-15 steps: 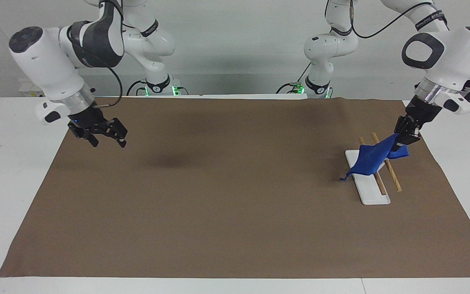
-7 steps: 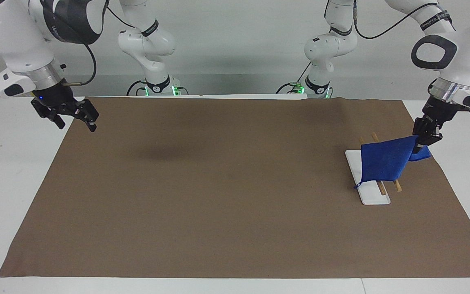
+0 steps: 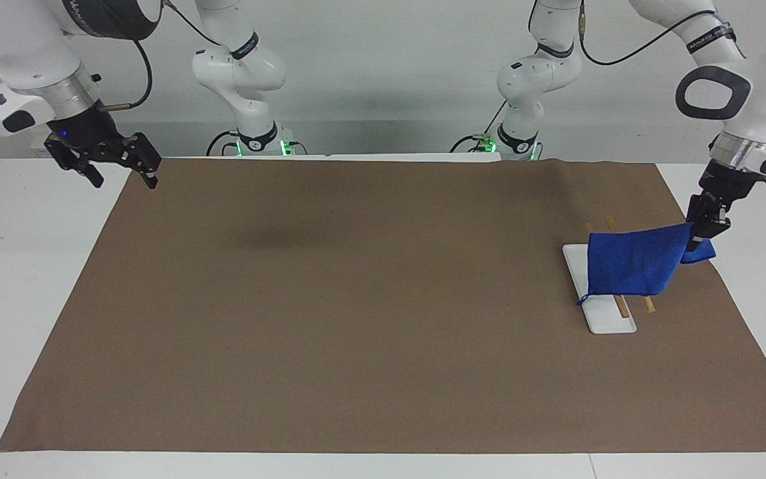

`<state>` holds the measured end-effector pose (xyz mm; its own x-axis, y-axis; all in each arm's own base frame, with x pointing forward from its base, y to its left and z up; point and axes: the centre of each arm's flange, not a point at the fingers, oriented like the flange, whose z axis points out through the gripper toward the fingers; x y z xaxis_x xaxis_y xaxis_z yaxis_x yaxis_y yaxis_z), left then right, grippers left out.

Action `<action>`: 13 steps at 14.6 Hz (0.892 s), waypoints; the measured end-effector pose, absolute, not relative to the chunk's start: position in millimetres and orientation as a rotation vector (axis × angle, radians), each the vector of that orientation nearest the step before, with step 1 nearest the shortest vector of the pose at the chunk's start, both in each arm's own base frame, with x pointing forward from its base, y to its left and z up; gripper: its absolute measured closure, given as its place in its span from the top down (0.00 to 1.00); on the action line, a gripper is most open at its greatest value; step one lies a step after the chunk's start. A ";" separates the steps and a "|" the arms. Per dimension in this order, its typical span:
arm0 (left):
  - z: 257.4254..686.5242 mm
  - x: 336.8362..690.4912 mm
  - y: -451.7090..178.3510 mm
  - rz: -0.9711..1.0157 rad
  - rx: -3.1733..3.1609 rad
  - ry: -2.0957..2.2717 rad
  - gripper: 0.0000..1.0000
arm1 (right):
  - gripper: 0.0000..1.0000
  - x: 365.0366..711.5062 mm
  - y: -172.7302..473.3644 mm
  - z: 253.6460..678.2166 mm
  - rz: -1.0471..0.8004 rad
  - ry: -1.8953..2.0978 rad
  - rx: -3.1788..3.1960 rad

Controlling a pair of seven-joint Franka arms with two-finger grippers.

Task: Right arm passes towel to left arm to hang
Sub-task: 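Drape the towel over the wooden rods with the left gripper and release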

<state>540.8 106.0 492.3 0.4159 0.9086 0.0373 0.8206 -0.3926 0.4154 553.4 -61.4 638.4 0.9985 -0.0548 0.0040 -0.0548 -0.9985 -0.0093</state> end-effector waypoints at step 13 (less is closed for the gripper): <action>481.5 532.6 115.4 0.369 2.464 1.568 0.62 | 1.00 553.3 -61.4 641.9 -0.018 0.086 -3.132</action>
